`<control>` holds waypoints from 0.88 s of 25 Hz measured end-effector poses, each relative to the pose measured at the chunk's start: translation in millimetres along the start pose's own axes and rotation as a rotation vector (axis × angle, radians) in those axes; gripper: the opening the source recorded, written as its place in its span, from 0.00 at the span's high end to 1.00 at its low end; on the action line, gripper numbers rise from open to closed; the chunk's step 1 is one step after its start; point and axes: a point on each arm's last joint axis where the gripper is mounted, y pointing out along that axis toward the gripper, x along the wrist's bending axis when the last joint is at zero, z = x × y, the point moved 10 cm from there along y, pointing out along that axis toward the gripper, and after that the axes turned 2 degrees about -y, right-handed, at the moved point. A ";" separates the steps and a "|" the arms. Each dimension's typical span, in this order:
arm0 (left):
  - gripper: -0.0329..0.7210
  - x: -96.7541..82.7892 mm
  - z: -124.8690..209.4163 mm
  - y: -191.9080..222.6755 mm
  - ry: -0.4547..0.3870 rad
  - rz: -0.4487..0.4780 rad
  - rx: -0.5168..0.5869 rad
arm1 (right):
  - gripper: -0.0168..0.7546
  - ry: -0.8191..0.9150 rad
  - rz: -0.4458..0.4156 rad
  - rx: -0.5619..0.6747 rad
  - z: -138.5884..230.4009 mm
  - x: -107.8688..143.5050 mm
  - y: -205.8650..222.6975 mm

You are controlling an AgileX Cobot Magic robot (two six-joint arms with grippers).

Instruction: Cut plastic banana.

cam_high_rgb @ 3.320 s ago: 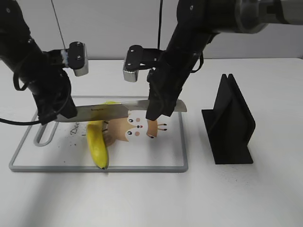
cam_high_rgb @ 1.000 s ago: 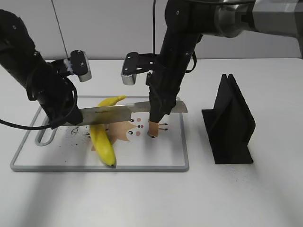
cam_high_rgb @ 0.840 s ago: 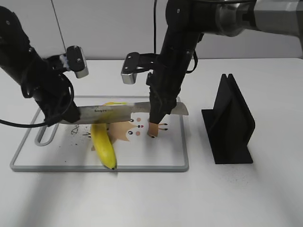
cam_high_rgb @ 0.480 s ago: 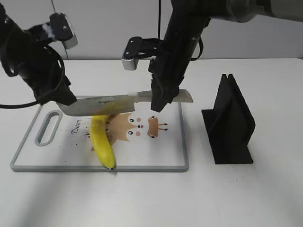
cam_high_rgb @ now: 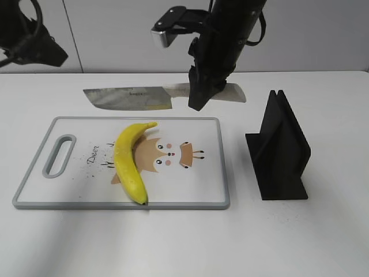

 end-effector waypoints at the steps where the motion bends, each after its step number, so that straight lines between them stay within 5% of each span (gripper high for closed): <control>1: 0.20 2.7 -2.6 -9.9 -0.014 -0.026 -0.014 | 0.75 0.033 0.009 -0.013 -2.0 0.6 -7.8; 10: 0.20 18.0 -4.1 -92.8 -0.169 -0.217 -0.087 | 0.75 0.311 0.070 -0.151 -15.9 10.6 -80.7; 18: 0.20 17.4 71.5 -139.7 -0.384 -0.335 0.196 | 0.75 0.506 0.074 -0.242 -15.0 25.7 -127.2; 22: 0.20 11.9 90.2 -162.3 -0.472 -0.390 0.134 | 0.75 0.586 0.052 -0.217 2.3 39.8 -128.4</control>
